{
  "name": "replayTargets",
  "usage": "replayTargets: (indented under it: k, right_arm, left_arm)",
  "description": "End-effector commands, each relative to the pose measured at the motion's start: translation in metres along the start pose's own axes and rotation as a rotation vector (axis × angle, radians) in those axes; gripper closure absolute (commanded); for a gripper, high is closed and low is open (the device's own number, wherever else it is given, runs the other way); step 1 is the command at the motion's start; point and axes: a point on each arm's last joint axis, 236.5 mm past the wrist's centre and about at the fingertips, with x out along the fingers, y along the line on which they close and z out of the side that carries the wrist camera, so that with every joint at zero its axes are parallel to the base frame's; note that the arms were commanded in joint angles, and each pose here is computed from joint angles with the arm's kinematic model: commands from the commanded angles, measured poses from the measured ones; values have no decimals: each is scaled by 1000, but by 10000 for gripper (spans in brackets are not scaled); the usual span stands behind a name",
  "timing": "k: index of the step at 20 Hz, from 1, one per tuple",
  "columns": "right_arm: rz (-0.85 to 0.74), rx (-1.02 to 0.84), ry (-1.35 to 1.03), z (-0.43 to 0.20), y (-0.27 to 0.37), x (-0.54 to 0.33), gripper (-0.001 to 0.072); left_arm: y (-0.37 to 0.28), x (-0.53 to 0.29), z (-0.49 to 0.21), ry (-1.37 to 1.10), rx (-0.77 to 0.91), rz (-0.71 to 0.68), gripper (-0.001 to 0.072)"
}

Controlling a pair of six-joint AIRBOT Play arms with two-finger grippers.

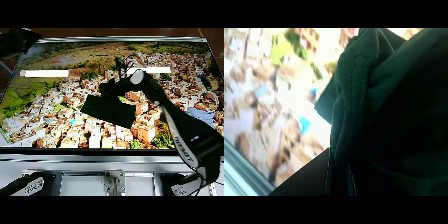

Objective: Fold the shirts.

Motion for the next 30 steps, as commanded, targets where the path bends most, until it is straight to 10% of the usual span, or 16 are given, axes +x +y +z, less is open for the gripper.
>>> replayTargets:
  k: [1, 3, 4, 10, 16, 30]
  right_arm:
    - [74, 190, -117, 5, 13, 67, 606]
    - [125, 294, -127, 5, 18, 80, 128]
    - [129, 300, -128, 6, 18, 80, 87]
    - [47, 123, 66, -15, 0, 13, 87]
    - [-543, 97, 506, -89, -169, -131, 87]
    - [-75, 510, 187, -84, -168, -17, 39]
  left_arm:
    - [-57, -57, -9, 42, 141, -54, 673]
    - [-77, -68, -15, 49, 171, -80, 673]
    - [-82, -70, -16, 50, 176, -88, 673]
    - [-60, -57, -35, 85, 131, -68, 673]
    - [-18, -54, -51, 151, 194, 72, 672]
    - [31, -65, -65, 229, 145, 279, 673]
